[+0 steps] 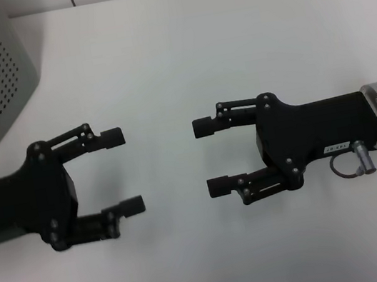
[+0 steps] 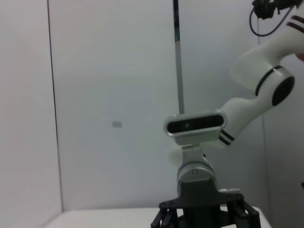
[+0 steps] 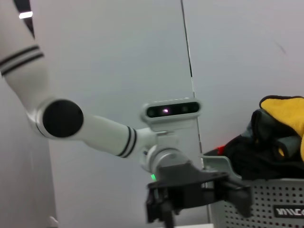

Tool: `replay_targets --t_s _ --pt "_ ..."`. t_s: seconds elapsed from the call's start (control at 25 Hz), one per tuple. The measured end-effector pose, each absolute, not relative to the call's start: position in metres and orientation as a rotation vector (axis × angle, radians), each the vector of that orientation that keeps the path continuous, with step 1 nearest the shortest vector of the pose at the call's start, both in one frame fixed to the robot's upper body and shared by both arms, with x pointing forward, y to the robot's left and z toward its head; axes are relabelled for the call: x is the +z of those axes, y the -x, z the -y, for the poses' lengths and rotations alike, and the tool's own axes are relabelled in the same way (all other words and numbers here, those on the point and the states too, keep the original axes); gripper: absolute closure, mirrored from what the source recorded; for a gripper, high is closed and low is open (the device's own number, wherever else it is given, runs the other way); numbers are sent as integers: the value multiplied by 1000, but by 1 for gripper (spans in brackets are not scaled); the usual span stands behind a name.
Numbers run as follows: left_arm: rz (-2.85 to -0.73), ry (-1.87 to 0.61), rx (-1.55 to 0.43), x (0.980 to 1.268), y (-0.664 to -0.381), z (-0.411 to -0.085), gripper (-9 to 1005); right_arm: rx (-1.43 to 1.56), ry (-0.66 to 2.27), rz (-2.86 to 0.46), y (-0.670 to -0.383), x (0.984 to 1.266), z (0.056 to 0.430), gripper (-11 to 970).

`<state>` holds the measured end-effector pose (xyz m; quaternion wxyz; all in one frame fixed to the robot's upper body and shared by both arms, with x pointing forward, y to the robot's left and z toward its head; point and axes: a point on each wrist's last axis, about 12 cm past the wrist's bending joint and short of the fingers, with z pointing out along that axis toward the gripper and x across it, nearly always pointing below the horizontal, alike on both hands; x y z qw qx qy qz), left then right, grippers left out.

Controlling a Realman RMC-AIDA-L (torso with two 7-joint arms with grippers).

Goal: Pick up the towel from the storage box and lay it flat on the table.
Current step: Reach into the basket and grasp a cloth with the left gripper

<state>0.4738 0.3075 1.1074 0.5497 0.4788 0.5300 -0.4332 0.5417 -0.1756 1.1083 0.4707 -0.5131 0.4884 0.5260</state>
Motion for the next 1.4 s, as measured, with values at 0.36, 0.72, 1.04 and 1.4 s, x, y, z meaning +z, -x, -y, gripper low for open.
replay_targets --t_s 0.36,0.72,1.04,1.4 --pt "-1250 -1078 -1001 1100 -464 -307 167 1263 1255 -1199 -544 1108 179 176" --pt "-1296 -873 -1119 1146 -483 -319 166 1203 1146 -1228 -547 1106 194 177" --pt "-1474 -715 -741 1244 -493 -357 166 1126 1081 -1313 -546 1092 206 177" --pt "-1712 -546 -154 1298 -492 -394 305 1107 1012 -1335 -541 1086 211 177"
